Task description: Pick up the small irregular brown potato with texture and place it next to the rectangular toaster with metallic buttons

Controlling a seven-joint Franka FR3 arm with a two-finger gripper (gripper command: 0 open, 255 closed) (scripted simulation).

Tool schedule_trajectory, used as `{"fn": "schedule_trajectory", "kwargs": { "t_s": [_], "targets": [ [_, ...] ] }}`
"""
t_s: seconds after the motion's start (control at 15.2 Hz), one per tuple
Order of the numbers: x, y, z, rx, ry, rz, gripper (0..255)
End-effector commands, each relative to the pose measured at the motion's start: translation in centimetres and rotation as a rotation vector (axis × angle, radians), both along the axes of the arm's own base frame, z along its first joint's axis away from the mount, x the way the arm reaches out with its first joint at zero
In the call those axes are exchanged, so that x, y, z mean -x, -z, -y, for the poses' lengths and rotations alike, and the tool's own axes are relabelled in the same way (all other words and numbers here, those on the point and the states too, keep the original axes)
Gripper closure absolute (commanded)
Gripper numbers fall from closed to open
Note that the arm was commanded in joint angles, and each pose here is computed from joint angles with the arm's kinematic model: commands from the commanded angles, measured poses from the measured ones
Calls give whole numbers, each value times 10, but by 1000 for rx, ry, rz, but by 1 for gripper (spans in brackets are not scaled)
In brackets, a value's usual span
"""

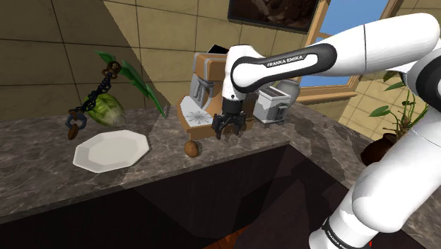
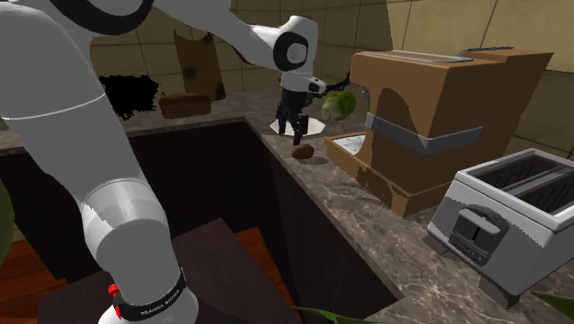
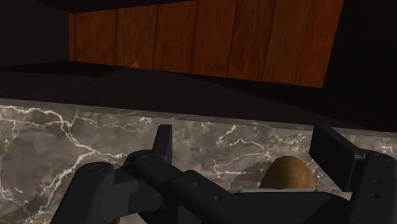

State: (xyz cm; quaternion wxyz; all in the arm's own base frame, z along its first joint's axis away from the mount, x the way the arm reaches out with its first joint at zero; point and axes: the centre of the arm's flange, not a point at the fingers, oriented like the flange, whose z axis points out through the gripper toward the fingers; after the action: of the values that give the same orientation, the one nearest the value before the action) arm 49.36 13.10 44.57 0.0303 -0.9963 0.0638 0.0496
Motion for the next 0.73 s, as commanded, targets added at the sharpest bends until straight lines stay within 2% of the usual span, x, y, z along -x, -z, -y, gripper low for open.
{"fn": "schedule_trajectory", "kwargs": {
  "t_s": [0.0,0.66],
  "targets": [
    [-23,13,-12,-5,3,-9,0],
    [-123,82,-72,-26,15,-55,0]
  ]
}}
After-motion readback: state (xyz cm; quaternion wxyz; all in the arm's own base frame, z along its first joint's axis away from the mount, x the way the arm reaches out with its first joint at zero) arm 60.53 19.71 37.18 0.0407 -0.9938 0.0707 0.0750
